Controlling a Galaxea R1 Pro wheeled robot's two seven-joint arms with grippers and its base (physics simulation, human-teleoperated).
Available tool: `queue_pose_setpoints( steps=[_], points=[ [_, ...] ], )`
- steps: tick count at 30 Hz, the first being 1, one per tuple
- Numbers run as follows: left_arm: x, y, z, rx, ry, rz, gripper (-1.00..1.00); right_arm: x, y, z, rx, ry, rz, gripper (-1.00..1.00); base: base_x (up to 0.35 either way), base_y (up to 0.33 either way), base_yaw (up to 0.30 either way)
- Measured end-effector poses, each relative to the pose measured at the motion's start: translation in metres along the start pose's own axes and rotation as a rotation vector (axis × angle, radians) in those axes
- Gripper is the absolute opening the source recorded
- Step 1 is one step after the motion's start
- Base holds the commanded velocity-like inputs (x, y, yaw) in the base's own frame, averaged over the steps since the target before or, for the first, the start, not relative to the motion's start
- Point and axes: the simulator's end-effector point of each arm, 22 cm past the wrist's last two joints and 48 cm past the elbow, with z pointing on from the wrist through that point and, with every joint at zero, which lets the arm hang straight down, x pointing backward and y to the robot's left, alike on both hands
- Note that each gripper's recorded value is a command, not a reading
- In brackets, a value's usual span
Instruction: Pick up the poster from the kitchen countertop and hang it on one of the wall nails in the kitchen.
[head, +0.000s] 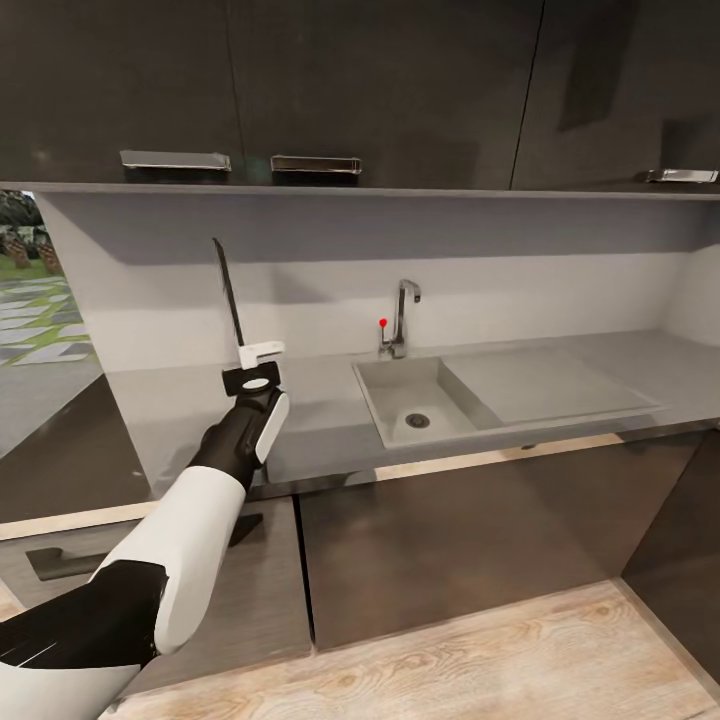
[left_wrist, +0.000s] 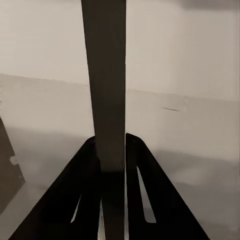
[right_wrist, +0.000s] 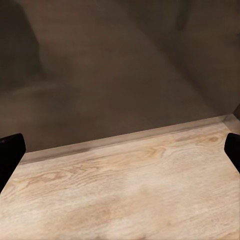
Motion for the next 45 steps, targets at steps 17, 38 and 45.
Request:
queue_pose_setpoints(
  steps=[17,38,45],
  points=[
    [-0.042,0.007,-0.008,-0.007,-0.077,-0.052,-1.00,0.000,0.001,0.000,0.000,-0.001,0.001,1.00,-0.142,0.000,0.000],
    [-0.039,0.006,-0.008,-0.005,-0.070,-0.049,-1.00,0.000,0.000,0.000,-0.001,-0.001,-0.001,1.00,-0.277,0.000,0.000],
    [-0.041,0.005,-0.008,-0.002,-0.072,-0.052,-1.00,0.000,0.000,0.001,0.000,-0.001,0.000,1.00,-0.329,0.000,0.000]
  ],
)
